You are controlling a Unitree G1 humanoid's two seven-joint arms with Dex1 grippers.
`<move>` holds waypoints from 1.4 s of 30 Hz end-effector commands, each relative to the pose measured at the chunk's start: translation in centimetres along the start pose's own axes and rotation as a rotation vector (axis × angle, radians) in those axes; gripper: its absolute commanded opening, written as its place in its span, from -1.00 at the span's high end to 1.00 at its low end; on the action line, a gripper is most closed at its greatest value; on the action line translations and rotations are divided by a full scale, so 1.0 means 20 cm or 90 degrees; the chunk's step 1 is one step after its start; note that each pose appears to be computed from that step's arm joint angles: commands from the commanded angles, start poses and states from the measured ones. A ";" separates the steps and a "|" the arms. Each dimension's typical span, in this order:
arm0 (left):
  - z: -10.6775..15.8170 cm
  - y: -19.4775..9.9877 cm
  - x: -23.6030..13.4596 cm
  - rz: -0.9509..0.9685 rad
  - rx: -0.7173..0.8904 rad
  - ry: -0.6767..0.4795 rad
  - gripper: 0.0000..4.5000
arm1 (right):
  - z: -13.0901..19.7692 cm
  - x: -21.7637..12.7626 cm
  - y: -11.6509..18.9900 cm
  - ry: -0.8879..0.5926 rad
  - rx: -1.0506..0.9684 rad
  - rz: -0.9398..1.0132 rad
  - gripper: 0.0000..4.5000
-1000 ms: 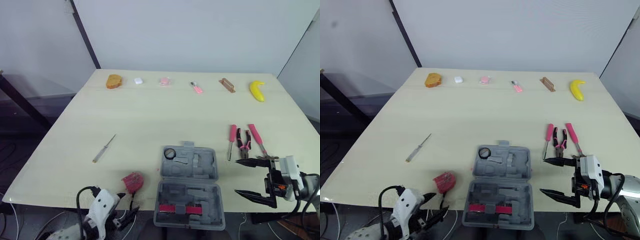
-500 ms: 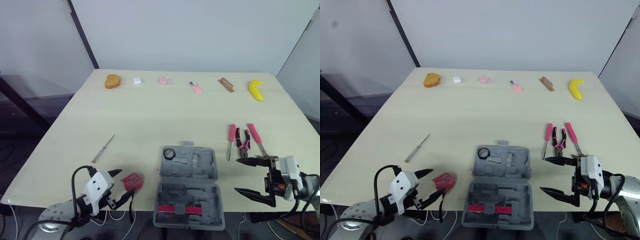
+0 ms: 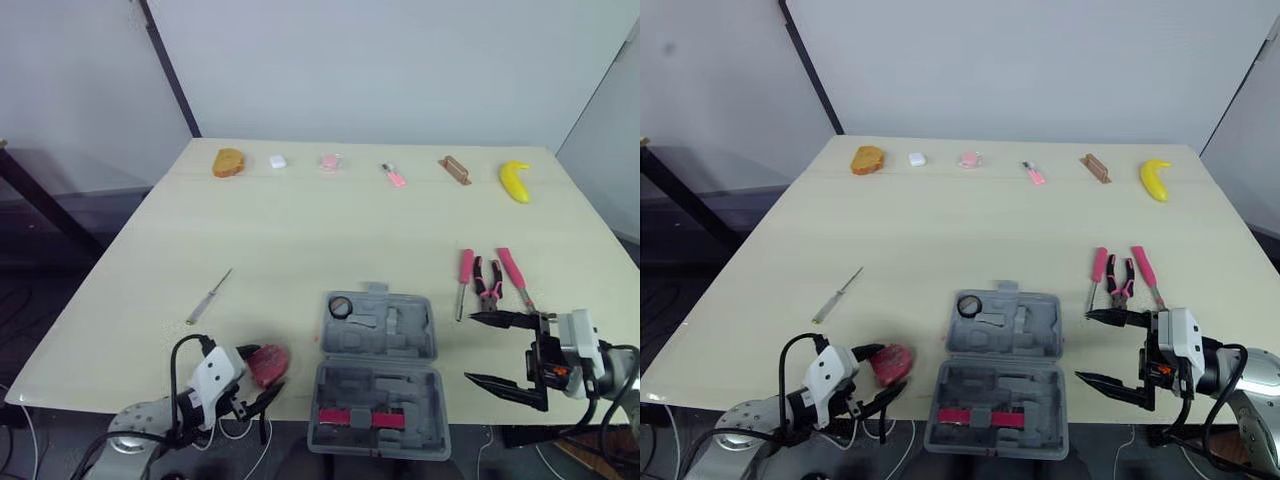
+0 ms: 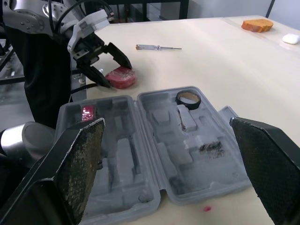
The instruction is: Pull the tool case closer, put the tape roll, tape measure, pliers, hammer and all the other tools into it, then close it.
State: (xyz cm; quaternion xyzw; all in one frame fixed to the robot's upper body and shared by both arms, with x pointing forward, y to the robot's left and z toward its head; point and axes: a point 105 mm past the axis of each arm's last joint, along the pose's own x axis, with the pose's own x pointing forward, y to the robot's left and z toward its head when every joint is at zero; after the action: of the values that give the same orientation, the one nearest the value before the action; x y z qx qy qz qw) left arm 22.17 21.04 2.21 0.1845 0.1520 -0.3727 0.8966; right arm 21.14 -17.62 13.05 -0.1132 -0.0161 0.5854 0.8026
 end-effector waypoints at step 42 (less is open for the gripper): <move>0.79 0.01 0.29 -0.491 0.295 -0.185 -0.34 | 0.02 0.19 0.01 0.003 0.238 -0.083 -1.00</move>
State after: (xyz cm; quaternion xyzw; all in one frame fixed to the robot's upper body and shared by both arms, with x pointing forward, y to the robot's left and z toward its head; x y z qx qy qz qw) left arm 28.08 12.72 12.27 0.2460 0.0284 -0.7214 0.6468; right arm 22.41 -15.28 11.52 -0.0018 0.0951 0.5179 0.8502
